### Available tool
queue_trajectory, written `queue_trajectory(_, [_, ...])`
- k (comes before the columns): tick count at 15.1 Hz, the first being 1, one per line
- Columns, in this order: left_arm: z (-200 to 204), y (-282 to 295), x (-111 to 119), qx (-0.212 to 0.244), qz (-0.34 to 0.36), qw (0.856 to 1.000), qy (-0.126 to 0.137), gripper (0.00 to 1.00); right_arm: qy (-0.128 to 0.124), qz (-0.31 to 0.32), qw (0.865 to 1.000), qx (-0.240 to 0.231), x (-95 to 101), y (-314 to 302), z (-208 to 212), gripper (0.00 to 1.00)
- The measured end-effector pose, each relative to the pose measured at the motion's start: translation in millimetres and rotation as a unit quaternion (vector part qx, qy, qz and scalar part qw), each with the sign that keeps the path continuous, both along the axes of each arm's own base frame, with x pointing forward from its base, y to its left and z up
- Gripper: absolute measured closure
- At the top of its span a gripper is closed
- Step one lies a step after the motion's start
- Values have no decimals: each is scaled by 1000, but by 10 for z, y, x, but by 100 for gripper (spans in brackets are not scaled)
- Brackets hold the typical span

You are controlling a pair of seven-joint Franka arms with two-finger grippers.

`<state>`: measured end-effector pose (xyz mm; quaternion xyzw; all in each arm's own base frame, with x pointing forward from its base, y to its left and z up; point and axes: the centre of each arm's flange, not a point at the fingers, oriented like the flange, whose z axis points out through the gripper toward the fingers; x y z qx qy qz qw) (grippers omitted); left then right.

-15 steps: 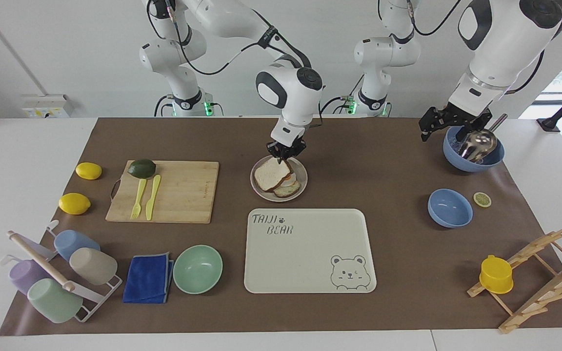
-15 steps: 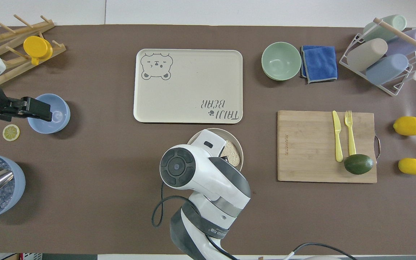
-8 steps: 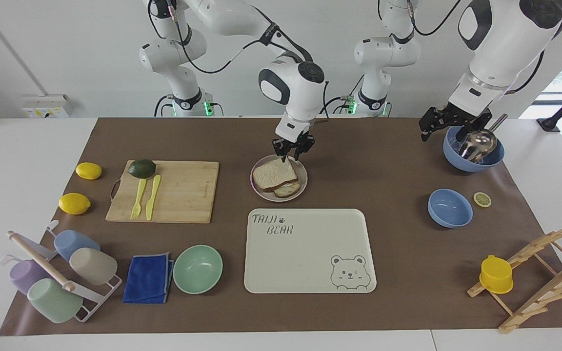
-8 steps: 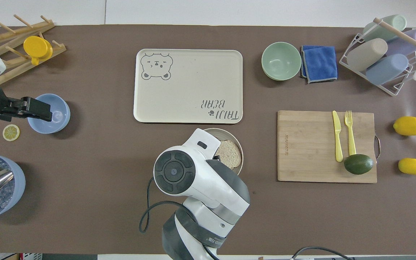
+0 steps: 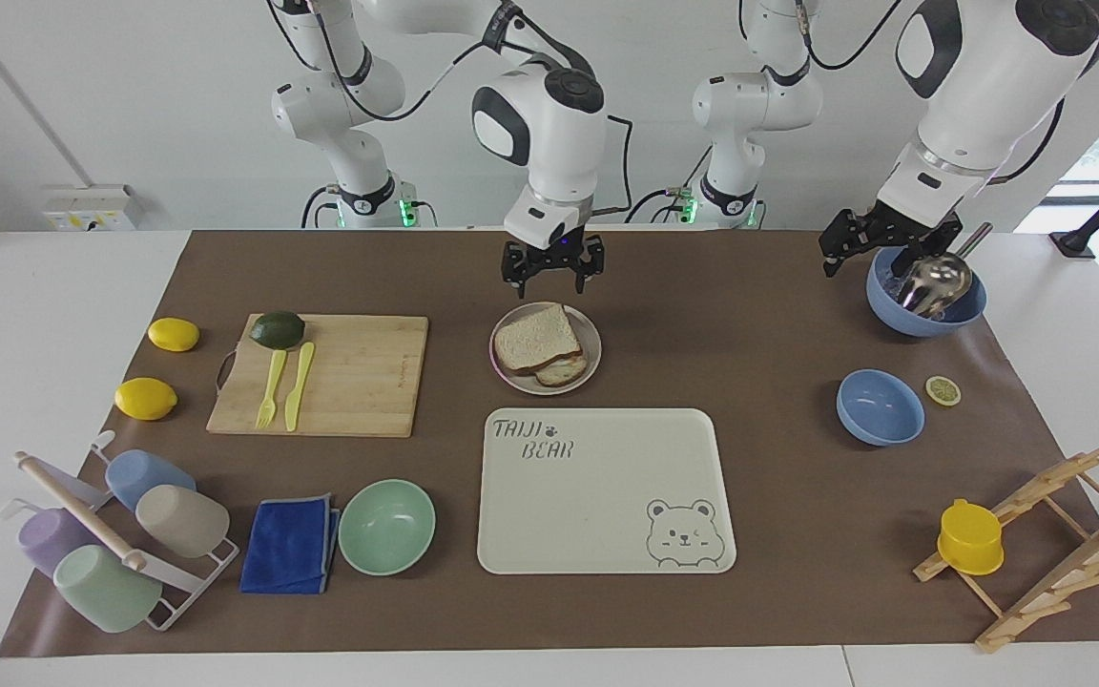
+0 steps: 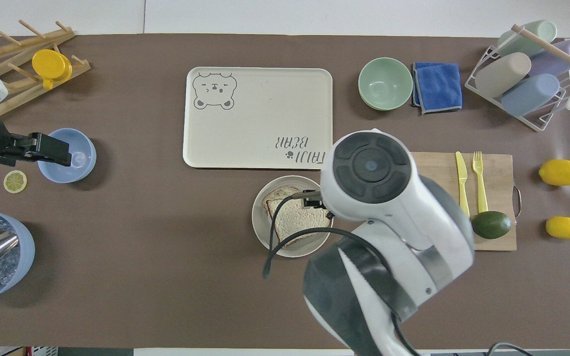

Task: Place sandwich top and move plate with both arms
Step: 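Withdraw the right gripper back past the cutting board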

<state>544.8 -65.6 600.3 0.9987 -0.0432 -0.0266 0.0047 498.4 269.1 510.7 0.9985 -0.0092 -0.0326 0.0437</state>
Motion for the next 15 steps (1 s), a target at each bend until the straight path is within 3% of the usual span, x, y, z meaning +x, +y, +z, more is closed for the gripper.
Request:
queue_trajectory(3, [0,0,0,0,0,1000,0,0,25,-33,999,0,97,-748,246,0])
queue_trajectory(9, [0,-29,-4,0,-3,1000,0,0,42,-17,999,12,258,-1645,617,0])
queue_trajectory(15, [-3,-43,-9,0,-4,1000,1,0,42,4,999,22,441,-2532,801,0])
